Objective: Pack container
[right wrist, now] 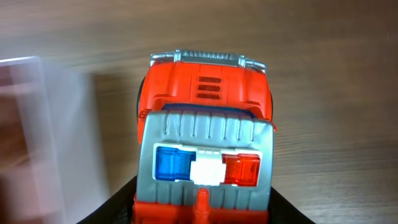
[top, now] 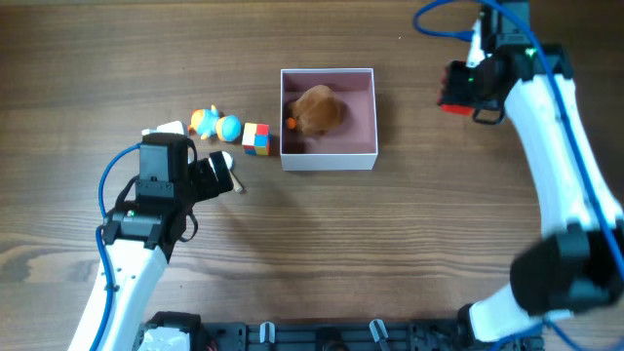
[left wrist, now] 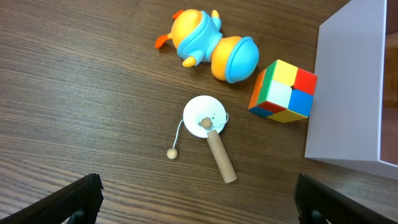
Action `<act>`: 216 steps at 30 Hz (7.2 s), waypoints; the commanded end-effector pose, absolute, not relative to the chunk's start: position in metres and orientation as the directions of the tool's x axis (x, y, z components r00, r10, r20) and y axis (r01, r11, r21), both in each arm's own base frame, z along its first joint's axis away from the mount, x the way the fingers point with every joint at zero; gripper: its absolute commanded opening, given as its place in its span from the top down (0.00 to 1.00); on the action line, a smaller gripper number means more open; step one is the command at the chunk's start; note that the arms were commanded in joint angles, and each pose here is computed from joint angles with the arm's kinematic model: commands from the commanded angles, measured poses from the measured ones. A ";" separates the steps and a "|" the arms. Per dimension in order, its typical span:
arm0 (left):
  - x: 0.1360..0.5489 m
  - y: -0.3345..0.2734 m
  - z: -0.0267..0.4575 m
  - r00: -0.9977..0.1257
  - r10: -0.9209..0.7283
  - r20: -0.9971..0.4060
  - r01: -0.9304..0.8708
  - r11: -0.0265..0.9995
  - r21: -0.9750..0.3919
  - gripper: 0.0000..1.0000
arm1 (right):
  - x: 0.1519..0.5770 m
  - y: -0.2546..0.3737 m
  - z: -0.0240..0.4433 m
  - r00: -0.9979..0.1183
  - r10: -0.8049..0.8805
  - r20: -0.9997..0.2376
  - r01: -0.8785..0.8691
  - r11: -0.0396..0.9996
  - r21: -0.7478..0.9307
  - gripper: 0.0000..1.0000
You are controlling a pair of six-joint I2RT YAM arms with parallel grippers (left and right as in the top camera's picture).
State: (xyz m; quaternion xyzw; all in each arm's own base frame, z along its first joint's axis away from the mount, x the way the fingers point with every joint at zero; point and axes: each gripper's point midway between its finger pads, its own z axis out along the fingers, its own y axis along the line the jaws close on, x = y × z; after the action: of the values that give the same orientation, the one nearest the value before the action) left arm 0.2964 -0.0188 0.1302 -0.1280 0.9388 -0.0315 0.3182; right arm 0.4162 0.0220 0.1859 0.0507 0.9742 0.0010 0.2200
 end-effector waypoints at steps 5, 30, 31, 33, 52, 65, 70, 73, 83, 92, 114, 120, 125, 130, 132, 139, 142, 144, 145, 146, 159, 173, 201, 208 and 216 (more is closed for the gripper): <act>0.300 -0.018 0.136 -0.760 -0.239 -0.604 -0.208 0.970 -0.122 0.00 | 0.376 0.128 0.250 -0.827 -0.031 -0.561 -0.094 0.992 0.085 0.53; 0.300 -0.018 0.135 -0.760 -0.239 -0.604 -0.208 0.970 -0.122 0.00 | 0.441 0.194 0.098 -0.896 -0.079 -0.437 -0.095 0.995 0.014 0.51; 0.300 -0.018 0.136 -0.760 -0.239 -0.604 -0.208 0.970 -0.122 0.00 | 0.442 0.194 0.096 -0.896 -0.079 -0.437 -0.093 0.996 0.010 0.51; 0.300 -0.018 0.135 -0.760 -0.239 -0.604 -0.208 0.970 -0.122 0.00 | 0.444 0.191 0.097 -0.892 -0.079 -0.445 -0.084 0.996 -0.008 0.49; 0.300 -0.018 0.136 -0.760 -0.239 -0.604 -0.208 0.970 -0.122 0.00 | 0.448 0.175 0.094 -0.889 -0.103 -0.446 -0.072 0.994 -0.084 0.48; 0.300 -0.018 0.136 -0.760 -0.239 -0.604 -0.208 0.970 -0.122 0.00 | 0.404 0.211 0.133 -0.899 -0.190 -0.394 -0.256 0.959 0.121 0.96; 0.300 -0.018 0.136 -0.760 -0.239 -0.604 -0.208 0.970 -0.122 0.00 | 0.394 0.220 0.092 -0.917 -0.221 -0.333 -0.272 0.956 0.114 0.96; 0.300 -0.018 0.135 -0.760 -0.239 -0.604 -0.208 0.970 -0.122 0.00 | 0.400 0.221 0.074 -0.918 -0.223 -0.329 -0.268 0.958 0.100 0.96; 0.300 -0.018 0.136 -0.760 -0.239 -0.604 -0.208 0.970 -0.122 0.00 | 0.431 0.200 0.046 -0.913 -0.173 -0.369 -0.186 0.983 -0.002 0.96; 0.300 -0.018 0.136 -0.760 -0.239 -0.604 -0.208 0.970 -0.122 0.00 | 0.449 0.196 0.048 -0.895 -0.144 -0.421 -0.163 0.987 0.009 0.96; 0.300 -0.018 0.136 -0.760 -0.239 -0.604 -0.208 0.970 -0.122 0.00 | 0.399 0.200 0.231 -0.739 -0.187 -0.647 -0.343 0.931 0.123 0.95; 0.300 -0.018 0.136 -0.760 -0.239 -0.605 -0.208 0.970 -0.123 0.00 | 0.349 0.137 0.351 -0.542 -0.077 -0.837 -0.216 0.975 0.049 0.83; 0.300 -0.025 0.136 -0.765 -0.247 -0.595 -0.189 0.969 -0.160 0.00 | 0.311 0.083 0.368 -0.548 0.031 -0.836 -0.064 0.995 0.079 0.73; 0.299 -0.039 0.135 -0.782 -0.246 -0.573 -0.143 0.965 -0.218 0.00 | 0.290 0.034 0.343 -0.645 0.113 -0.756 0.100 0.993 0.064 0.73; 0.299 -0.039 0.135 -0.781 -0.246 -0.574 -0.144 0.965 -0.218 0.00 | 0.288 0.017 0.331 -0.677 0.164 -0.717 0.172 0.983 0.063 0.73; 0.300 -0.039 0.141 -0.781 -0.246 -0.575 -0.141 0.965 -0.221 0.00 | 0.297 -0.001 0.314 -0.715 0.197 -0.671 0.235 0.971 0.034 0.00; 0.301 -0.040 0.154 -0.778 -0.246 -0.578 -0.139 0.965 -0.223 0.00 | 0.301 -0.001 0.310 -0.725 0.195 -0.661 0.235 0.972 0.029 0.00; 0.307 -0.043 0.171 -0.775 -0.234 -0.586 -0.116 0.966 -0.232 0.01 | 0.306 0.000 0.304 -0.738 0.193 -0.646 0.235 0.972 0.022 0.00; 0.310 -0.044 0.177 -0.777 -0.231 -0.586 -0.114 0.967 -0.229 0.00 | 0.307 0.000 0.301 -0.744 0.193 -0.640 0.236 0.972 0.019 0.00; 0.313 -0.044 0.180 -0.780 -0.220 -0.586 -0.107 0.969 -0.222 0.00 | 0.308 0.000 0.300 -0.746 0.193 -0.637 0.236 0.972 0.018 0.01; 0.366 -0.068 0.120 -0.916 -0.048 -0.398 -0.002 0.993 -0.116 0.05 | 0.325 0.002 0.271 -0.805 0.186 -0.564 0.236 0.972 -0.016 0.00; 0.410 -0.110 0.094 -0.859 0.104 -0.501 0.146 0.988 -0.046 0.09 | 0.333 0.003 0.255 -0.833 0.183 -0.522 0.235 0.971 -0.034 0.00; 0.413 -0.120 0.036 -0.900 0.133 -0.416 0.162 0.986 -0.034 0.30 | 0.335 0.003 0.256 -0.829 0.185 -0.528 0.237 0.971 -0.031 0.01; 0.408 -0.119 0.025 -0.916 0.135 -0.379 0.158 0.987 -0.030 0.39 | 0.335 0.003 0.256 -0.829 0.185 -0.528 0.237 0.971 -0.030 0.00; 0.407 -0.119 0.035 -0.911 0.133 -0.390 0.158 0.987 -0.031 0.40 | 0.335 0.003 0.256 -0.829 0.185 -0.528 0.237 0.971 -0.031 0.00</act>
State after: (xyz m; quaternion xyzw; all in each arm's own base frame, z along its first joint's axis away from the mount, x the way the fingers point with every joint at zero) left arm 0.4027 -0.1159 0.0233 0.0707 0.9795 -0.0314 0.1859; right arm 0.3328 0.0073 0.2574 0.0993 0.9567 -0.0401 0.2706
